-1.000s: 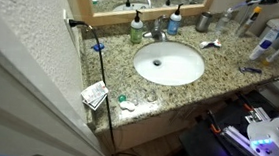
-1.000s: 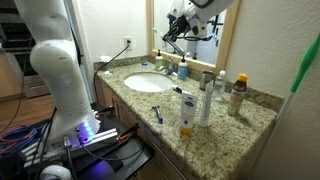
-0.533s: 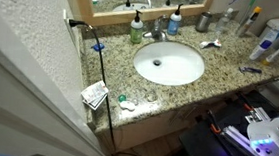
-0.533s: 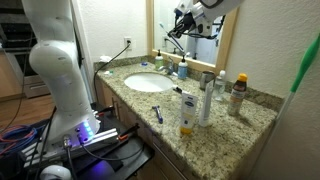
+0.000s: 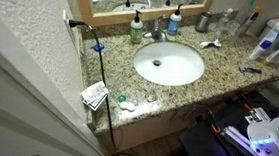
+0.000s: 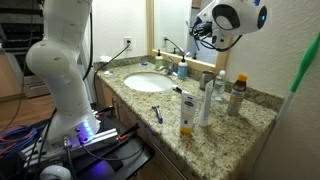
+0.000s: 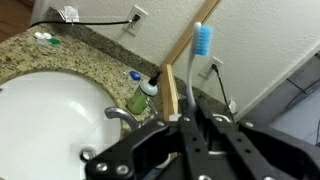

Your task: Place the blue and white pump bottle on the right side of the faucet, place the green and white pump bottle on the left side of the faucet, put the toothbrush in the silver cup, place the toothpaste next to the silver cup

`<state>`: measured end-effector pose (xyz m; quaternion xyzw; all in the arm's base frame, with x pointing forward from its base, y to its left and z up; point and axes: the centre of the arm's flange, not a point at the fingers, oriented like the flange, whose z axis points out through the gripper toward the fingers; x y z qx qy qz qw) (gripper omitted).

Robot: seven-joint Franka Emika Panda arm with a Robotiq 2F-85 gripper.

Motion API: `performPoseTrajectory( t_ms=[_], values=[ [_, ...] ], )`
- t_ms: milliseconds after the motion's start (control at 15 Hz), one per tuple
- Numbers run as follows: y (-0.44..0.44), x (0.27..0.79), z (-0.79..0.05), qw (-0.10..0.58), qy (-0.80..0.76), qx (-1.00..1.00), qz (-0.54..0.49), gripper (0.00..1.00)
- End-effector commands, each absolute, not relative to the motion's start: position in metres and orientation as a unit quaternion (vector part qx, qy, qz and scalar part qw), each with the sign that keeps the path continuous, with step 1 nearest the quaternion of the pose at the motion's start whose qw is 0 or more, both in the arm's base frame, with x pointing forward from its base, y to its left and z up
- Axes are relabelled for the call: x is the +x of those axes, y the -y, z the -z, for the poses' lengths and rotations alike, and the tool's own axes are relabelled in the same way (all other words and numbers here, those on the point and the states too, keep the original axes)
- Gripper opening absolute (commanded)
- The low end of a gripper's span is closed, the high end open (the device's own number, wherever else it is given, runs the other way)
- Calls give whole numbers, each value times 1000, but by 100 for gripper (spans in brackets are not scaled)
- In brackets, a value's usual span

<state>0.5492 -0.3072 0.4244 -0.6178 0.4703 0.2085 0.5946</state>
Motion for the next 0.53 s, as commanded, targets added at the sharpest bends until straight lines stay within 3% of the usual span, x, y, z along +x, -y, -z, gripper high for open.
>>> performPoseTrajectory(
  t_ms=[0, 467],
  values=[
    [306, 555, -415, 581, -487, -616, -216, 3],
    [349, 608, -345, 603, -616, -474, -178, 3]
  ],
)
